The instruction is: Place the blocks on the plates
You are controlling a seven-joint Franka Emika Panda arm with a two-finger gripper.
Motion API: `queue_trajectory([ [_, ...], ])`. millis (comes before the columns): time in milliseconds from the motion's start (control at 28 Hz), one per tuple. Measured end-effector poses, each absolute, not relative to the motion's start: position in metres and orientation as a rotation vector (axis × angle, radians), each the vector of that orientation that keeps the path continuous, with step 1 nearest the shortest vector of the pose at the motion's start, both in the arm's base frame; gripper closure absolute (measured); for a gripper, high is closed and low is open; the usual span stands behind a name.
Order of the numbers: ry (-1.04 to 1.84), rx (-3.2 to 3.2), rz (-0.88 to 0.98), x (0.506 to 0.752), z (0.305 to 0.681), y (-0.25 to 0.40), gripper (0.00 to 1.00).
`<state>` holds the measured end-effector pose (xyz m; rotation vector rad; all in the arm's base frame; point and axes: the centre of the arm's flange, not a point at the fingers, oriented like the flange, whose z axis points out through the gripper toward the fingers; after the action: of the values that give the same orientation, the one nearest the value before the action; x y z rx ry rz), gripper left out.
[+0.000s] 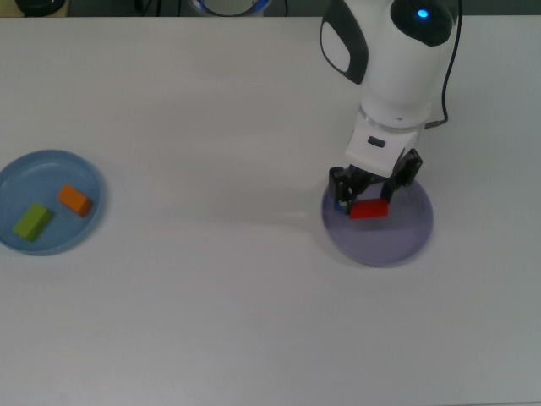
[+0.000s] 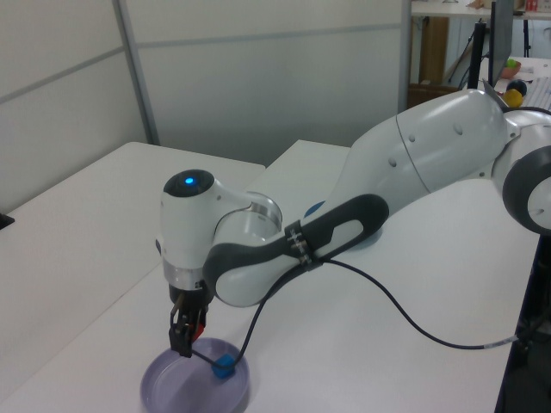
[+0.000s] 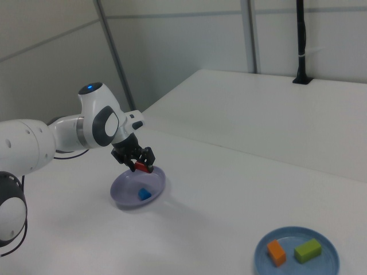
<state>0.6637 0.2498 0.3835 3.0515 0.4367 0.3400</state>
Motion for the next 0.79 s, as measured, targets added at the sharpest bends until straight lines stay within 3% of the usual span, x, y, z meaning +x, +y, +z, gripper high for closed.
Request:
queue_trajectory([
  [357,0.415,3.023,0.345,0.671,0.342,0.25,0.3],
  [786,0.43,3.023,0.336,0.667,0.339,0.258,0.0],
])
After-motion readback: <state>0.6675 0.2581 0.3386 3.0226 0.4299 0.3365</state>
